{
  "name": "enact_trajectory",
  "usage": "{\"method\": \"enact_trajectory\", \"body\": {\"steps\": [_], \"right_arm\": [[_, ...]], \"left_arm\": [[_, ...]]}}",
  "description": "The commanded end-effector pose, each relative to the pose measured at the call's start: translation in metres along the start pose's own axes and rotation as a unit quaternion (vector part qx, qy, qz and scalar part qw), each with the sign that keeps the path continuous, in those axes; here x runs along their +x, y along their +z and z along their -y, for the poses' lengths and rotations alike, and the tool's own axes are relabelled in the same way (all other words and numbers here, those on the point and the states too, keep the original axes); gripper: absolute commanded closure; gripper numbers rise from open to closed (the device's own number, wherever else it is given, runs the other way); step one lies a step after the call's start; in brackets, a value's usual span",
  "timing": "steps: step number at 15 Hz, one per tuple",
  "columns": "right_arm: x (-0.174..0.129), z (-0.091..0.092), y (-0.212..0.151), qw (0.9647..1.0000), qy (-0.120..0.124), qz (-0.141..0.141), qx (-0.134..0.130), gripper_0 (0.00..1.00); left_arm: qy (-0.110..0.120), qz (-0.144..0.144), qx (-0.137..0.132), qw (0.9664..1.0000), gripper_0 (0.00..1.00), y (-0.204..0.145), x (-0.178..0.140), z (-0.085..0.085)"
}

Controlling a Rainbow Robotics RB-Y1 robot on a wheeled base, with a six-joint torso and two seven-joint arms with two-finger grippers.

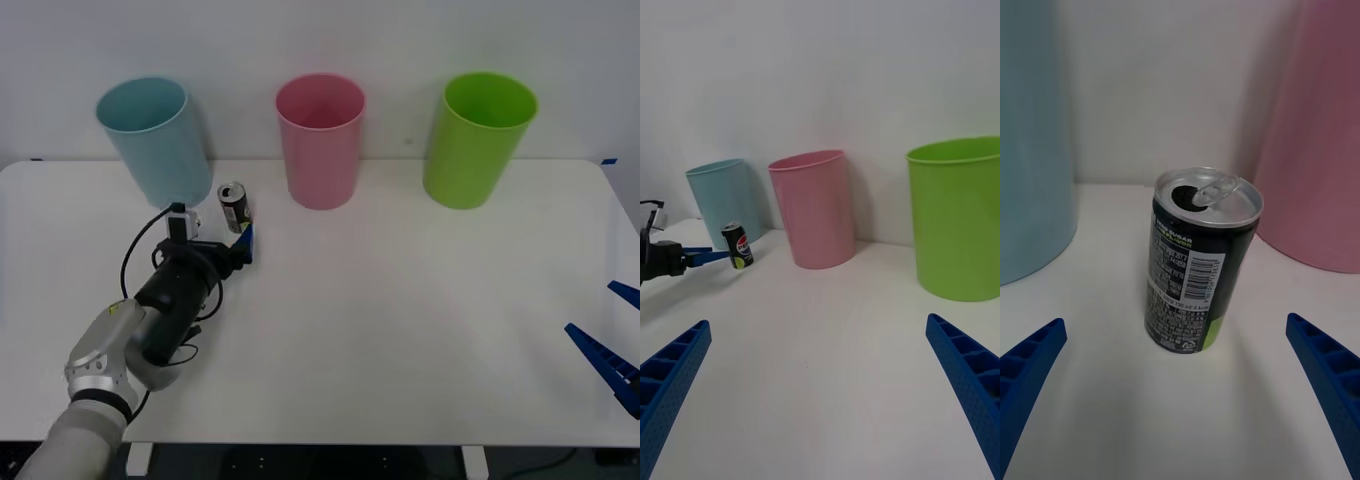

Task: Grasp the object on the table and drop it into the matching bin: aluminum can to the light blue bin, PET bottle to the pink bin.

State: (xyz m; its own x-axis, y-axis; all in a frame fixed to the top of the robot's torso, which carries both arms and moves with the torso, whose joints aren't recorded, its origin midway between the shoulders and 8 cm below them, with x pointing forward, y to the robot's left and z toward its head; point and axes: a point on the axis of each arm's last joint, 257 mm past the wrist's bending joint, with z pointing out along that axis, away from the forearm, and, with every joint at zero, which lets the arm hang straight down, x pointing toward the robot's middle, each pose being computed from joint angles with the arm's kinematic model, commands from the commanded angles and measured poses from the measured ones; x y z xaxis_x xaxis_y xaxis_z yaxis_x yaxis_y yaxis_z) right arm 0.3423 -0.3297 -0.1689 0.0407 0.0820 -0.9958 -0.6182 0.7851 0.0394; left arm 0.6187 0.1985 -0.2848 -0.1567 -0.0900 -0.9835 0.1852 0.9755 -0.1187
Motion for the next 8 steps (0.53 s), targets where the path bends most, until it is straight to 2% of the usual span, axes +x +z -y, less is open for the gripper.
{"method": "enact_trajectory", "body": {"steps": [1,6,8], "right_arm": [[0.000,0.000,0.000,1.0000,0.000,0.000,0.000,0.00],[0.000,0.000,0.000,1.0000,0.000,0.000,0.000,0.00],[0.000,0.000,0.000,1.0000,0.000,0.000,0.000,0.00]], "left_arm": [[0.002,-0.009,-0.001,1.0000,0.00,0.015,-0.003,0.000],[0.008,-0.024,-0.010,0.9996,0.00,0.039,-0.011,0.002],[0.009,-0.028,-0.014,0.9995,0.00,0.048,-0.015,0.007]]}}
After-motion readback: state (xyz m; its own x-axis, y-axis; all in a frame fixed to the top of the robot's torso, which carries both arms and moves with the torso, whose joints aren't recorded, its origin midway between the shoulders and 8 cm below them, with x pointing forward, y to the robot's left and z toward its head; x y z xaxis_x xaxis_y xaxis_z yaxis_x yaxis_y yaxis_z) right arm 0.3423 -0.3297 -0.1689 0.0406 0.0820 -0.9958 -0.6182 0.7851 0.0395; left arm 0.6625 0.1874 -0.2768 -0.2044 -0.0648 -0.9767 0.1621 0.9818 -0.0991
